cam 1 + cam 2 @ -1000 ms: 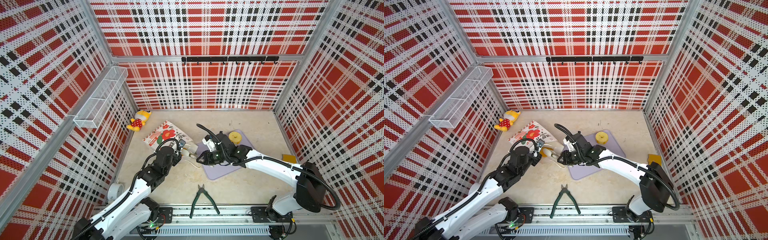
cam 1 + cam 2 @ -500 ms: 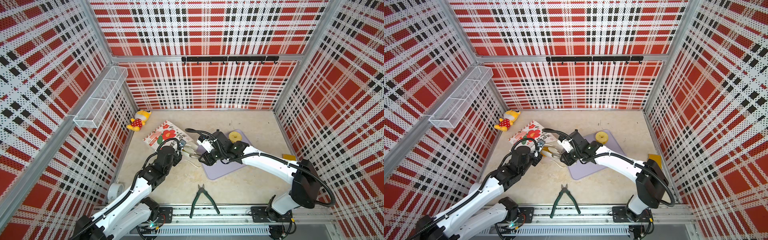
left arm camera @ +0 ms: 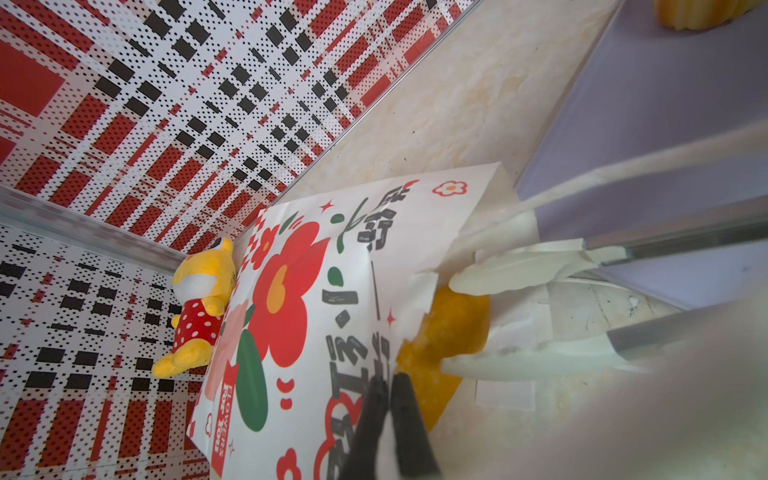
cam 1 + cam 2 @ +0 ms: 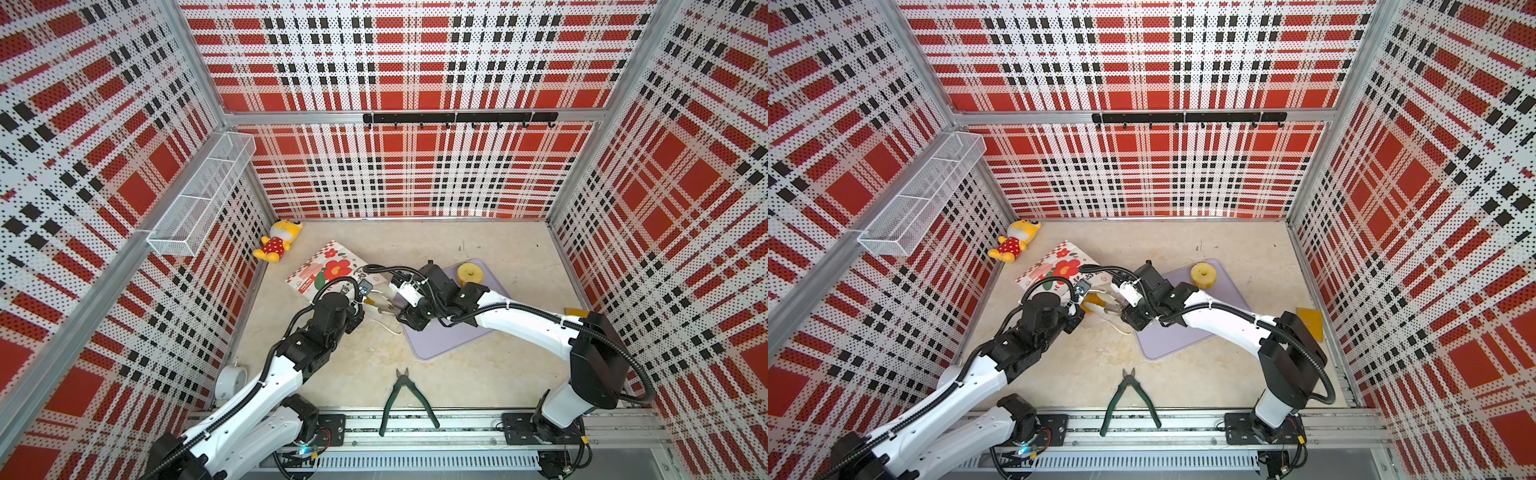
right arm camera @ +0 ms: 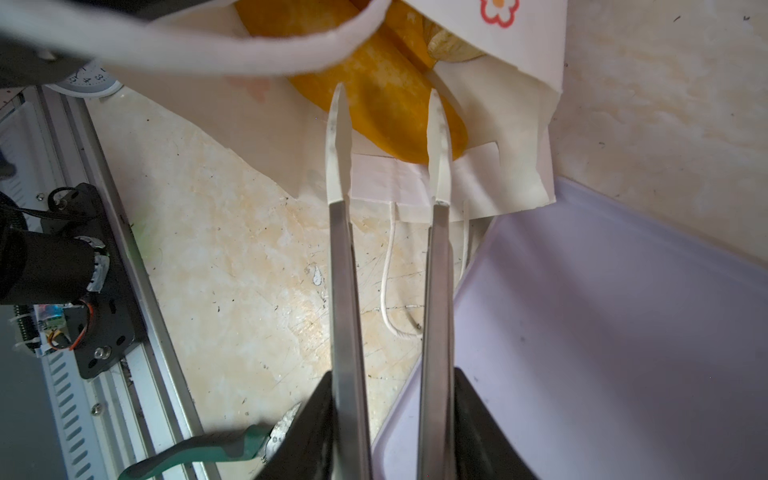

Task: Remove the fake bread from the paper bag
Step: 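Move the tongs toward the bag opening held by the left gripper, then insert the open tongs into the bag opening around the yellow baguette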

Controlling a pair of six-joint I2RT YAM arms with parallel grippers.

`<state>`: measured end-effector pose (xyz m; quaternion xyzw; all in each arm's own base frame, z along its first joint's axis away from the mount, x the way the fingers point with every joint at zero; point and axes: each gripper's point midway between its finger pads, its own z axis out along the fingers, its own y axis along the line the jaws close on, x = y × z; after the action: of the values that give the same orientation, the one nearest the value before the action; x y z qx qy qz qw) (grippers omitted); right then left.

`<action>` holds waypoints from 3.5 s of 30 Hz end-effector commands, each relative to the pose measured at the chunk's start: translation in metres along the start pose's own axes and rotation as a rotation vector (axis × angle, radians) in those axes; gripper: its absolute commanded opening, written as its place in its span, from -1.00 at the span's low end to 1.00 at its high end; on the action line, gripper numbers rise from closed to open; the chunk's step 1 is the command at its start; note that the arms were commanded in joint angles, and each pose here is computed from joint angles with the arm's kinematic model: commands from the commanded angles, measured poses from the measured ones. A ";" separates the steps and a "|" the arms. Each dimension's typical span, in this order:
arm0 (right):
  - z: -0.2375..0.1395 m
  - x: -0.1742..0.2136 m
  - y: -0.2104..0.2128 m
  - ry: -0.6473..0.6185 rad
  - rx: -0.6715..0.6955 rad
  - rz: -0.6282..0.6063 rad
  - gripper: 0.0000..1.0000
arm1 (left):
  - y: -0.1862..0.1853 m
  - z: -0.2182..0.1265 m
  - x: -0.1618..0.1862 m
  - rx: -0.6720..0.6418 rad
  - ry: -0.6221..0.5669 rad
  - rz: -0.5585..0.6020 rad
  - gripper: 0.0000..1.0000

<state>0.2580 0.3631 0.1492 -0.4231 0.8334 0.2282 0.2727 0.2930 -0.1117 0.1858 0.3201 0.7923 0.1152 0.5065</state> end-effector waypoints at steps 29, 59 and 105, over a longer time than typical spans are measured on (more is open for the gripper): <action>0.051 -0.034 -0.002 -0.012 0.015 -0.232 -0.57 | -0.006 -0.002 -0.013 0.054 -0.038 0.006 -1.00; -0.011 0.002 0.015 -0.003 0.123 -0.239 -0.44 | -0.004 0.005 -0.017 0.037 -0.042 -0.082 -1.00; 0.053 -0.031 -0.035 -0.120 0.350 -0.719 0.00 | -0.017 0.003 -0.010 0.108 -0.019 0.015 -1.00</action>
<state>0.2975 0.3870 0.1020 -0.6383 0.6534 0.0146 0.4067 0.2902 -0.1231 0.1695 0.3447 0.8009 0.0871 0.4819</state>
